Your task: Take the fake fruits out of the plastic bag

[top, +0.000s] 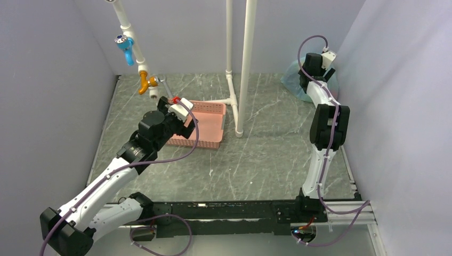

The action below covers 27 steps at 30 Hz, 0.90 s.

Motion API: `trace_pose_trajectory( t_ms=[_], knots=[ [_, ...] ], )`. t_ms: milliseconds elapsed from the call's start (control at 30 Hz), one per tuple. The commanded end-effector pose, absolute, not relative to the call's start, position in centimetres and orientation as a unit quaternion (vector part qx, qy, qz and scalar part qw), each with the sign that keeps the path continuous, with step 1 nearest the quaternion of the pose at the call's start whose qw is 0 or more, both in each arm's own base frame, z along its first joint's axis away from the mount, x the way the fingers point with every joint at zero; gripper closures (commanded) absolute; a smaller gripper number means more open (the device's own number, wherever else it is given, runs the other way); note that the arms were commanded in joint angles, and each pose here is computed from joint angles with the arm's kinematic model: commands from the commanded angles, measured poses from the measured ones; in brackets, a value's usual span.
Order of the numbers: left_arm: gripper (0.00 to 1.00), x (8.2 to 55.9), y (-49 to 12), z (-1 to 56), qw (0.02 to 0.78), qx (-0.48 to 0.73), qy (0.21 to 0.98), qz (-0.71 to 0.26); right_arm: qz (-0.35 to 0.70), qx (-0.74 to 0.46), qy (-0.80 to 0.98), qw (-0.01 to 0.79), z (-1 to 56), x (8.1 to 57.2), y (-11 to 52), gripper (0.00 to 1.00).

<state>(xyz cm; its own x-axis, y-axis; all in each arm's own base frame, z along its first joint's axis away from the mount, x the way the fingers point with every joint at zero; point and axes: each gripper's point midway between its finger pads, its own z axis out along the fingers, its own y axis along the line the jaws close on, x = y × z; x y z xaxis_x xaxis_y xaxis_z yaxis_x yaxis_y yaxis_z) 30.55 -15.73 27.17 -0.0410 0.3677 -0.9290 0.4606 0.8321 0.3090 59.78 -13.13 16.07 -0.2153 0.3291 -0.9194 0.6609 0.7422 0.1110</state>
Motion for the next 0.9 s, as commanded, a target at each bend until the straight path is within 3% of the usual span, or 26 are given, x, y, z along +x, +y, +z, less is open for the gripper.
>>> trace_pose_trajectory(
  t_ms=[0,267,567,767,867],
  knots=[
    [0.01,30.7,-16.0,30.0,0.656,0.275,0.701,-0.052,-0.183,0.326,0.758,0.535,17.5,60.0,-14.5,0.17],
    [0.02,30.9,-15.8,29.9,0.654,0.272,0.704,-0.051,-0.192,0.33,0.763,0.521,16.0,60.2,-15.0,0.29],
    [0.01,31.2,-15.5,29.7,0.651,0.267,0.709,-0.045,-0.18,0.315,0.784,0.504,14.3,61.0,-14.4,0.31],
    [0.01,31.5,-15.6,29.4,0.647,0.267,0.713,-0.045,-0.156,0.316,0.788,0.505,14.1,60.6,-13.6,0.51],
    [0.01,31.6,-15.5,29.5,0.643,0.264,0.718,-0.043,-0.14,0.31,0.794,0.504,14.1,60.0,-13.0,0.73]
  ],
)
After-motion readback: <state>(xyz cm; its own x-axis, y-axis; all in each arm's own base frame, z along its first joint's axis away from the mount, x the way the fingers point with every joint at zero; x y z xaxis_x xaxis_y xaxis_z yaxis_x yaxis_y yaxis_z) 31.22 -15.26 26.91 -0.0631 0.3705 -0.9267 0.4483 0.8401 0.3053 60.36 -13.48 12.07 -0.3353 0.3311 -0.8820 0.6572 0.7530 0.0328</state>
